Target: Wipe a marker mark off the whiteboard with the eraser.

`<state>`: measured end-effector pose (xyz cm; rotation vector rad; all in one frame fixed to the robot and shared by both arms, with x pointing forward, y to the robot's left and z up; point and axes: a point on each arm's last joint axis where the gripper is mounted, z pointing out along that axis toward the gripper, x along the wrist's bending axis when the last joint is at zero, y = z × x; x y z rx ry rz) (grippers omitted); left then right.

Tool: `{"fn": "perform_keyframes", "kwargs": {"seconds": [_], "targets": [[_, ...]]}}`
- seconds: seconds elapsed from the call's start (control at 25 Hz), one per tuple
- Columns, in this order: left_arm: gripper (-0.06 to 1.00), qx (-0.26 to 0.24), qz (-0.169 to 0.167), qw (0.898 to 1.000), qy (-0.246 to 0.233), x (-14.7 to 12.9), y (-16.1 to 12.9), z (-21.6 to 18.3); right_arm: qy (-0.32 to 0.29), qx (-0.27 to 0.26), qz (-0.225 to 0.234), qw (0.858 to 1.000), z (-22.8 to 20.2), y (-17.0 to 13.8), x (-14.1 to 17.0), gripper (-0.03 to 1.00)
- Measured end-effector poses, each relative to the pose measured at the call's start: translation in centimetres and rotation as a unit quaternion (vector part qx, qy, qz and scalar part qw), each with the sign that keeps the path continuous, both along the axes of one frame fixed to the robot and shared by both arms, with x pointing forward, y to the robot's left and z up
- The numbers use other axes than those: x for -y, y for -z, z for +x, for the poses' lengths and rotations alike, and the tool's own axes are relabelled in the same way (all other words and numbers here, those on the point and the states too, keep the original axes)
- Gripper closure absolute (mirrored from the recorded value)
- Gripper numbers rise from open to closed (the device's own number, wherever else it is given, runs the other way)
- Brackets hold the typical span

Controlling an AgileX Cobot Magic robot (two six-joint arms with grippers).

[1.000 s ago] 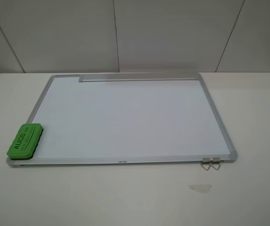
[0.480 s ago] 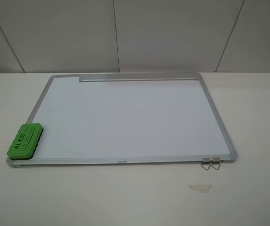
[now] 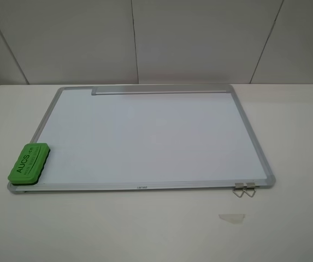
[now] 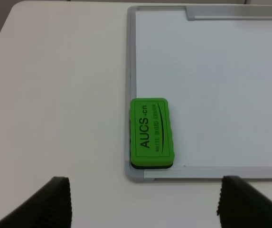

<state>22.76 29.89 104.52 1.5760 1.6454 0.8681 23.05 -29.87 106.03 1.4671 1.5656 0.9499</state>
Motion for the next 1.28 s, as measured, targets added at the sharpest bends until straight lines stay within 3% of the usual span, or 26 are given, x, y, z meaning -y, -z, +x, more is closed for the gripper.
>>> {"fn": "perform_keyframes", "kwargs": {"seconds": [1.28], "targets": [[0.29,0.000,0.000,1.000,0.000,0.01,0.00,0.00,0.000,0.000,0.000,1.000,0.00,0.00,0.00,0.15]]}}
